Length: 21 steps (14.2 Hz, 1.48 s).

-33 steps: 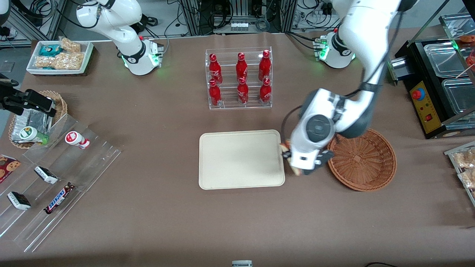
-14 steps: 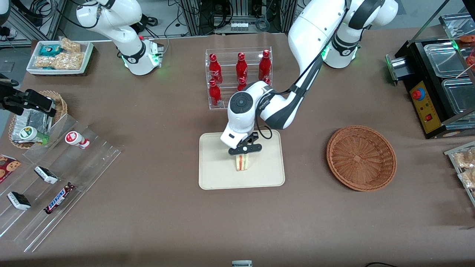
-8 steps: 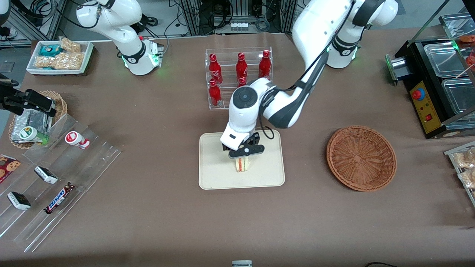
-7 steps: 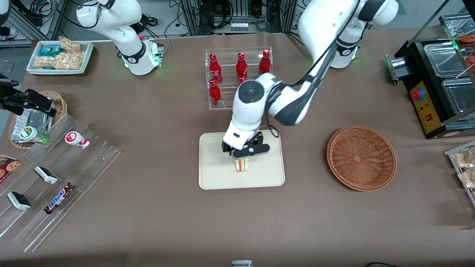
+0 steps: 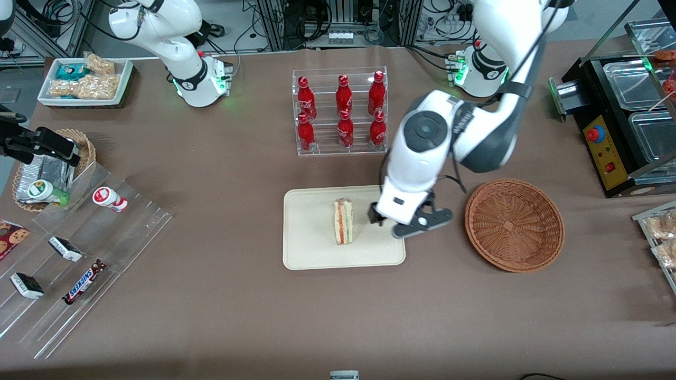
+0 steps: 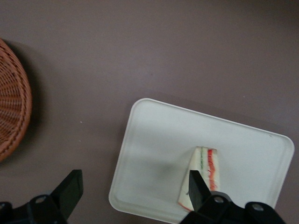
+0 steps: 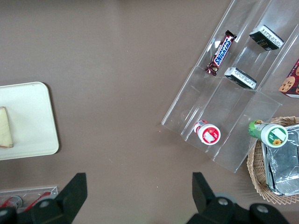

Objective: Place sandwich from basket to tray

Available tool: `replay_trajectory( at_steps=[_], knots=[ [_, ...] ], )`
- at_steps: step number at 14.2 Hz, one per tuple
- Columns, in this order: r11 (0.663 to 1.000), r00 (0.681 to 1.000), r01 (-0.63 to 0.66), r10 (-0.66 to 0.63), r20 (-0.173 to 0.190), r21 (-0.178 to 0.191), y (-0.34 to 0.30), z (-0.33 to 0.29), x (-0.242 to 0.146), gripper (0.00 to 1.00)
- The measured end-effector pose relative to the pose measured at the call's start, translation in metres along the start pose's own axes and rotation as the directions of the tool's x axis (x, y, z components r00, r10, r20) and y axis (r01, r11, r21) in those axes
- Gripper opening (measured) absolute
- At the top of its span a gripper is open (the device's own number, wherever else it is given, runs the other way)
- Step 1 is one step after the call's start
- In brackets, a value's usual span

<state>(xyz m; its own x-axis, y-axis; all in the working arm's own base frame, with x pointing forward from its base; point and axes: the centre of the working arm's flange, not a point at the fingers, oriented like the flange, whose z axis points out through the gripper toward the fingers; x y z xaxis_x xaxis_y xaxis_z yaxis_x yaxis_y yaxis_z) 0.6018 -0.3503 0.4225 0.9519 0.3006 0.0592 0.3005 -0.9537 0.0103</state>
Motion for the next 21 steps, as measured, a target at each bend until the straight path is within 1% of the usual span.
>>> replay_trajectory(
  at_steps=[2, 4, 5, 6, 8, 9, 11, 14, 17, 21],
  knots=[
    [0.999, 1.0, -0.024, 0.023, 0.021, 0.026, -0.038, 0.005, 0.024, 1.0],
    [0.997, 0.997, -0.065, 0.063, 0.037, 0.042, -0.084, -0.001, 0.047, 1.0],
    [0.995, 0.995, -0.087, 0.085, 0.055, 0.051, -0.108, -0.008, 0.056, 1.0],
    [0.992, 0.991, -0.113, 0.109, 0.079, 0.055, -0.132, -0.016, 0.064, 1.0],
    [0.983, 0.978, -0.175, 0.168, 0.125, 0.048, -0.174, -0.034, 0.075, 1.0],
    [0.977, 0.97, -0.206, 0.198, 0.143, 0.046, -0.194, -0.044, 0.079, 1.0],
    [0.967, 0.955, -0.254, 0.244, 0.166, 0.037, -0.228, -0.061, 0.087, 1.0],
    [0.96, 0.945, -0.278, 0.268, 0.186, 0.029, -0.262, -0.09, 0.09, 1.0],
    [0.962, 0.945, -0.272, 0.261, 0.196, 0.031, -0.272, -0.122, 0.089, 1.0],
    [0.976, 0.965, -0.213, 0.204, 0.166, 0.04, -0.305, -0.146, 0.098, 1.0]
  ],
)
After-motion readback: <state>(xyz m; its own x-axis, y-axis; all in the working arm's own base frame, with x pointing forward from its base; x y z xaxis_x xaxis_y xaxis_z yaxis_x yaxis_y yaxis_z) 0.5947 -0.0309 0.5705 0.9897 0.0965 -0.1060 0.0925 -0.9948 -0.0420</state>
